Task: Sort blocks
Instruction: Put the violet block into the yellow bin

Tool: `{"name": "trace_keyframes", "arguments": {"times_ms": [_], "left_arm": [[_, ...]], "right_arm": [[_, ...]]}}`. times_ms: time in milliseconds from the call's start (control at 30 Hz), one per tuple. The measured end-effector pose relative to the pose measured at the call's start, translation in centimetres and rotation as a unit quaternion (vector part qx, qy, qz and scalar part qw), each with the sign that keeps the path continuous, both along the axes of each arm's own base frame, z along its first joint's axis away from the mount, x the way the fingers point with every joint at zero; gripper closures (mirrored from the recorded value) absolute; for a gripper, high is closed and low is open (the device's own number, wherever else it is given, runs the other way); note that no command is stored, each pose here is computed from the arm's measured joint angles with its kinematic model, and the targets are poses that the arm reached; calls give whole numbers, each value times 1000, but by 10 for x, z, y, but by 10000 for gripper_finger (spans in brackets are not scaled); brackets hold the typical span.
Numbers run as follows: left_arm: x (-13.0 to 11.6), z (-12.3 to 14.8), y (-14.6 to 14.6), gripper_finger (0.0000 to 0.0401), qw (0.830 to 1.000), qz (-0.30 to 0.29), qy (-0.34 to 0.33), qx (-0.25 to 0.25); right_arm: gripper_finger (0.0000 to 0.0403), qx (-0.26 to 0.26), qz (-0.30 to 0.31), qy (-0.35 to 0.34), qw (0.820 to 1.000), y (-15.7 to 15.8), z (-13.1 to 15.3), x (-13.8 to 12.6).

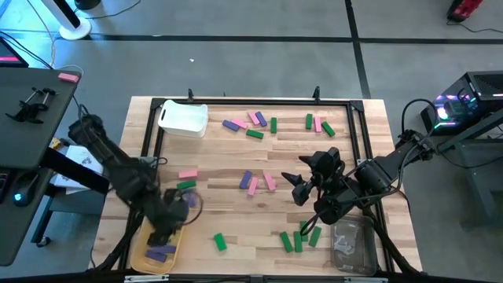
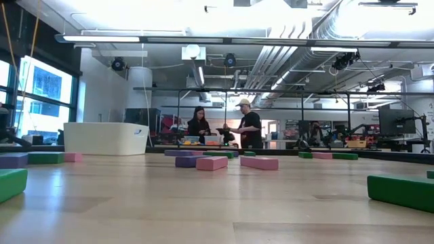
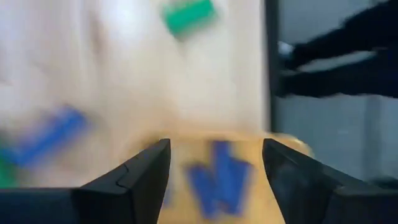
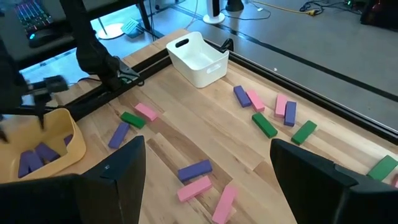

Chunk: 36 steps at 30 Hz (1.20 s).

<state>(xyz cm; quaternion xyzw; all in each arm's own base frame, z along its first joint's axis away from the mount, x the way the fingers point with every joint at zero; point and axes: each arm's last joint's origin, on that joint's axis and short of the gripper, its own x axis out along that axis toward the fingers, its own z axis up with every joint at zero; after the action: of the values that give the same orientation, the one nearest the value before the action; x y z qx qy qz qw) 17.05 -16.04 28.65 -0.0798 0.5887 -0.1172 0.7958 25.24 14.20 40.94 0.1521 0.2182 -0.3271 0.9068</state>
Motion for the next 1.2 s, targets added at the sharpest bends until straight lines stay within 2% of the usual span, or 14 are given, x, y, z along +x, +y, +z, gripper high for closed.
{"name": "trace_keyframes", "arguments": {"times_ms": [67, 133, 300, 333, 400, 467, 533, 667, 733, 967, 1033, 1133, 1200], "left_arm": [[12, 0, 17, 157, 998, -19, -16, 54], [25, -7, 37, 156, 993, -52, -4, 109], [58, -34, 75, 156, 960, -214, 17, 177], [62, -41, 80, 156, 955, -235, 29, 181], [66, -57, 89, 156, 952, -255, 69, 157], [63, -72, 92, 156, 951, -266, 101, 119], [58, -87, 91, 156, 946, -284, 110, 113], [46, -112, 93, 164, 913, -346, 115, 181], [45, -119, 94, 167, 906, -354, 101, 208], [32, -134, 96, 172, 901, -370, 127, 188], [32, -132, 93, 172, 906, -364, 122, 181], [33, -132, 89, 172, 912, -368, 107, 144], [36, -134, 87, 172, 910, -373, 91, 154]], "right_arm": [[124, 3, 0, -4, 1000, 0, 0, 1], [124, 8, 0, -12, 1000, 1, 1, 2], [124, 5, -8, -33, 999, 2, 2, 5], [124, 4, -10, -36, 999, 3, 2, 5], [124, 4, -15, -41, 999, 3, 1, 9], [124, 8, -17, -45, 999, 3, 1, 12], [124, 10, -22, -48, 999, 3, -1, 16], [124, 10, -29, -43, 999, 2, -7, 25], [124, 12, -32, -41, 999, 0, -9, 29], [124, 31, -30, -27, 999, -4, -12, 35], [124, 27, -32, -26, 999, -5, -12, 35], [124, 25, -34, -27, 999, -5, -12, 35], [124, 25, -34, -27, 999, -6, -12, 35]]}}
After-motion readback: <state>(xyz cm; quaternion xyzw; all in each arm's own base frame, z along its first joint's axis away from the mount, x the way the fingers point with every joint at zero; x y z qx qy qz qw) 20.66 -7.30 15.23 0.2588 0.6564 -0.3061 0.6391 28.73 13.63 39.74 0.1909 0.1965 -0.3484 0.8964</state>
